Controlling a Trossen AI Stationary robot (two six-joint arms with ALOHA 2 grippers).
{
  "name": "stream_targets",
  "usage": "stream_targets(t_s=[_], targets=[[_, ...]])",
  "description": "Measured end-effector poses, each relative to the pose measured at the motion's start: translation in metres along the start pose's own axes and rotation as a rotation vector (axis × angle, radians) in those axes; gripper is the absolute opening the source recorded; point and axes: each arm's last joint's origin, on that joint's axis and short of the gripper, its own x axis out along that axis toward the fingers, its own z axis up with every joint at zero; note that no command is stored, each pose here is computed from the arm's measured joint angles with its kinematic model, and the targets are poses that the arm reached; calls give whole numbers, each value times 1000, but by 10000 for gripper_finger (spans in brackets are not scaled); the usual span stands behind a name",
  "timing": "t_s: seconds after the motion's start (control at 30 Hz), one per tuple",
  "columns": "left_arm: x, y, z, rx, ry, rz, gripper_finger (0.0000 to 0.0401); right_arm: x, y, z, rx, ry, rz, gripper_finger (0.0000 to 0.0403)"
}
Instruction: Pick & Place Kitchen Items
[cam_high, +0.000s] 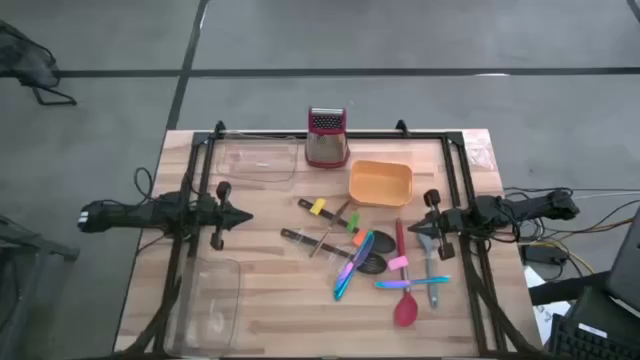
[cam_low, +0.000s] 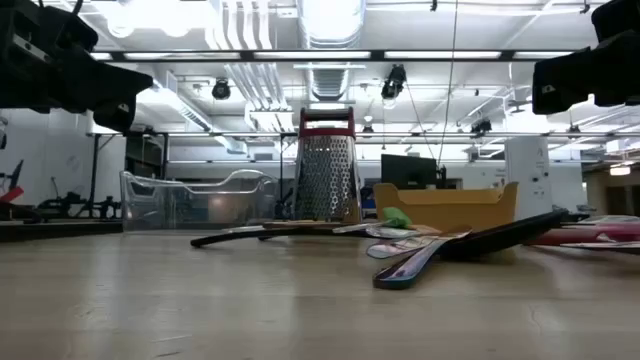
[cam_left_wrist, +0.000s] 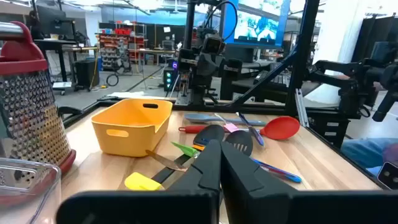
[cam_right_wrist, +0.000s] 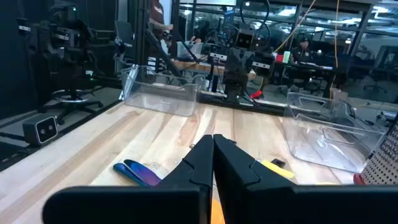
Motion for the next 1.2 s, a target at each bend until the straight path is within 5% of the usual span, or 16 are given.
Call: stream_targets(t_s=[1.2], targets=[[0, 0, 0, 0, 0, 0, 5, 0, 0, 0, -41, 0, -3, 8]])
